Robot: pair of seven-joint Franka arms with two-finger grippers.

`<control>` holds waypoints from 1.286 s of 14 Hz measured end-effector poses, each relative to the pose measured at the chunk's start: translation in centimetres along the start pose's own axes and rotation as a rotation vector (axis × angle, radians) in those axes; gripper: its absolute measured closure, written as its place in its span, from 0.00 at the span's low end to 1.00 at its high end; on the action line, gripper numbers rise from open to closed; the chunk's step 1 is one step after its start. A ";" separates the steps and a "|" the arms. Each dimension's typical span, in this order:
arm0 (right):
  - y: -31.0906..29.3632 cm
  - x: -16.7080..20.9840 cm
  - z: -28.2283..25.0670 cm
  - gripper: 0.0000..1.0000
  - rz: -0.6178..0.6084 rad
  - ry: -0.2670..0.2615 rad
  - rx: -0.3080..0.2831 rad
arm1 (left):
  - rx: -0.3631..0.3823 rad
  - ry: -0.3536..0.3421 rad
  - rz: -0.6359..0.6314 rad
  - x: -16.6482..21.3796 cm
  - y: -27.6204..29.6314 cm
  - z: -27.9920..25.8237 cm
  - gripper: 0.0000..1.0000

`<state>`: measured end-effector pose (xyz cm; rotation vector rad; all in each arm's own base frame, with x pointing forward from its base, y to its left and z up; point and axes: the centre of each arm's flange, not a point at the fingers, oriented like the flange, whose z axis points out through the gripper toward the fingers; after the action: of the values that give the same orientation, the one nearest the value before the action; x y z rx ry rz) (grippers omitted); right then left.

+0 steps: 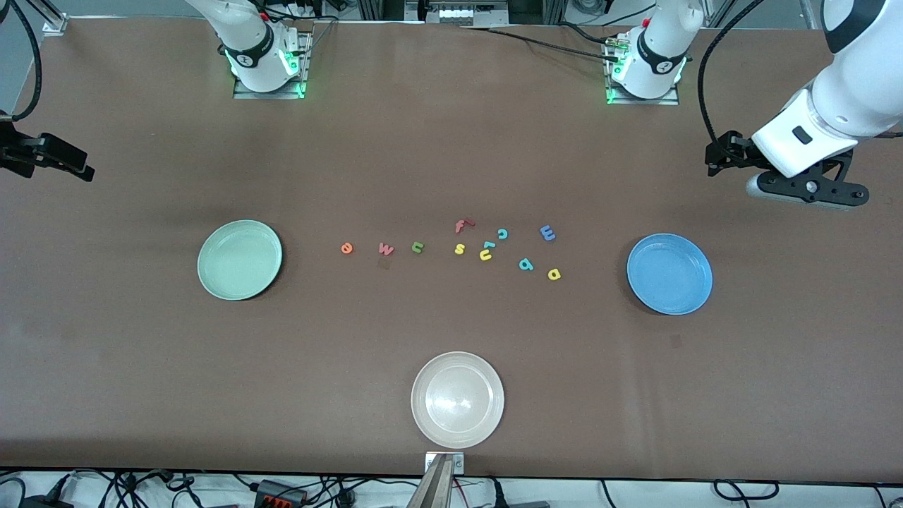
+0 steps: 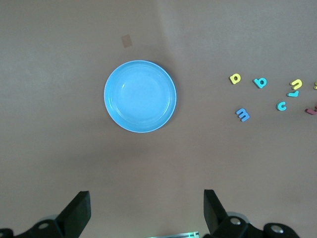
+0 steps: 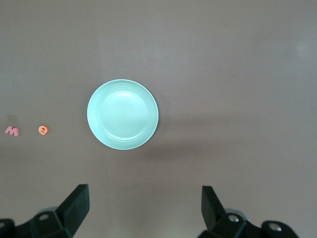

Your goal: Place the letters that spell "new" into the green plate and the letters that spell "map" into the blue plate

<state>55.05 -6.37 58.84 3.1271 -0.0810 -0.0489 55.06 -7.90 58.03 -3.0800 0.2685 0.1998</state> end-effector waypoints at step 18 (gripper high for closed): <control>-31.0 3.0 25.3 0.00 -0.404 -0.161 -0.025 | -0.047 -0.018 0.067 9.2 5.1 13.4 0.00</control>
<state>58.86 24.16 33.02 3.0514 0.5439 -0.3006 61.49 -13.78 43.36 -3.1165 0.3722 0.2397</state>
